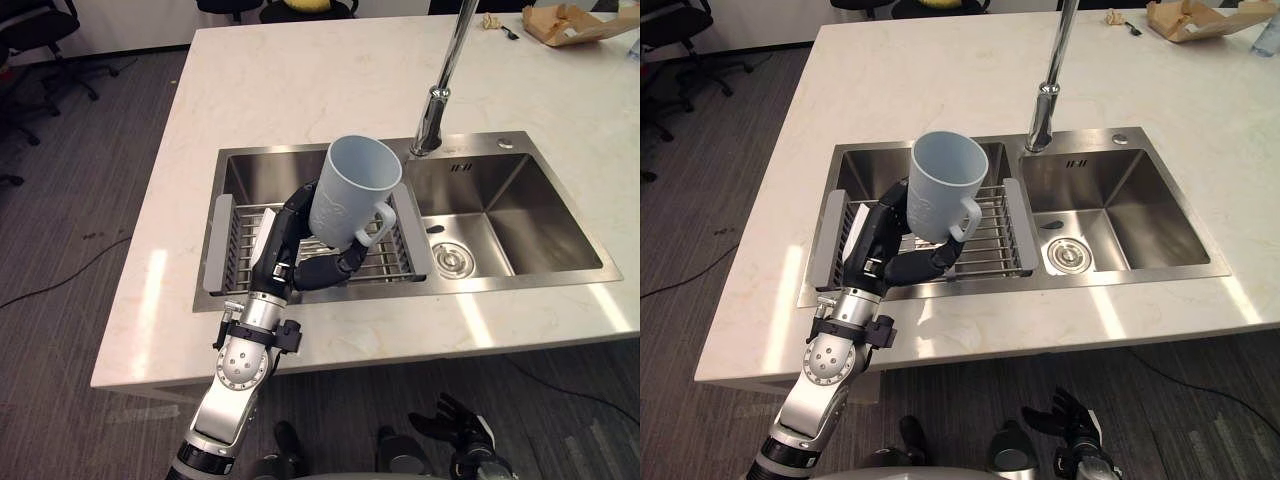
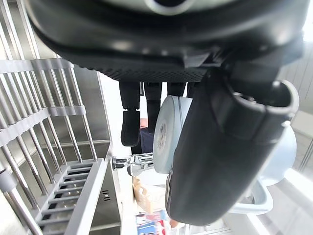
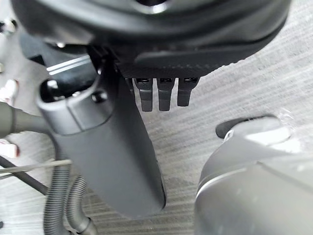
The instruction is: Walk over to the sink, pick up the cup, carry it to the dishwasher, place the cup inside the dishwasher, then close the dishwasher door
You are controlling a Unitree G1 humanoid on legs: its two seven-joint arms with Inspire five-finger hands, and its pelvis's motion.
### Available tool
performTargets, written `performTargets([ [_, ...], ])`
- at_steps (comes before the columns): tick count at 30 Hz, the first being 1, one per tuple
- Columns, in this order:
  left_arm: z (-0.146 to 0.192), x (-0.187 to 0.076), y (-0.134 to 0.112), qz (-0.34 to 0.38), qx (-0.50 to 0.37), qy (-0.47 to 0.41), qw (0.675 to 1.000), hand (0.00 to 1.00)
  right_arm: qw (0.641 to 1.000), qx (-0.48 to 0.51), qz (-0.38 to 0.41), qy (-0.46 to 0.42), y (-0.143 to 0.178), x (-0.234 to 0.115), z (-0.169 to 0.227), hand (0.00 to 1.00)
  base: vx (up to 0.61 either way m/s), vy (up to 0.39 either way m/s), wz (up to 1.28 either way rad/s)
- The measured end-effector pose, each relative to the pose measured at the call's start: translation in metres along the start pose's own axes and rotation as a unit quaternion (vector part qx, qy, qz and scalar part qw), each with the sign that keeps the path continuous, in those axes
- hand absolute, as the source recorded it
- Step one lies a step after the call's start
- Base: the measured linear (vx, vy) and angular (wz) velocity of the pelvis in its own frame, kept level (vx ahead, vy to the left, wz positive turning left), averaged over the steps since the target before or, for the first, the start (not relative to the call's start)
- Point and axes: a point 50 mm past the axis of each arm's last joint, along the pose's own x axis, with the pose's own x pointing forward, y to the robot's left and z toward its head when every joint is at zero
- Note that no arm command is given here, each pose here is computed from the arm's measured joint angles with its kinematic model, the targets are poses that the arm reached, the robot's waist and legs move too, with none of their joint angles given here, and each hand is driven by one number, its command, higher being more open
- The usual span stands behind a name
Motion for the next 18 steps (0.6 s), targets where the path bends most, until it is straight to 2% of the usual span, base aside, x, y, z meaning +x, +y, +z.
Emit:
performTargets([
  [5,-0.005,-0.012,0.022,0.057,0.006,0.016,0.998,0.3,1.0,-0.011,0.014,-0.003,0.008,0.002,0.003,0.9,-0.11,-0.038,0.11],
  [7,-0.004,-0.013,0.027,0.074,0.009,0.017,0.997,0.3,0.999,-0.017,0.026,-0.027,0.017,0.009,0.022,0.9,-0.21,-0.095,-0.05],
  [11,-0.014,-0.02,0.009,0.048,-0.017,0.05,0.997,0.3,0.999,-0.017,0.026,-0.037,0.019,0.011,0.027,0.9,-0.24,-0.108,0.34],
  [14,-0.011,-0.018,-0.01,0.001,-0.049,0.041,0.998,0.3,0.999,0.008,-0.007,-0.042,0.007,0.01,0.027,0.9,-0.35,-0.078,0.57],
  [18,-0.008,-0.017,-0.019,-0.017,-0.066,0.032,0.997,0.3,0.999,0.006,-0.008,-0.045,0.005,0.009,0.028,0.9,-0.17,0.052,0.05],
])
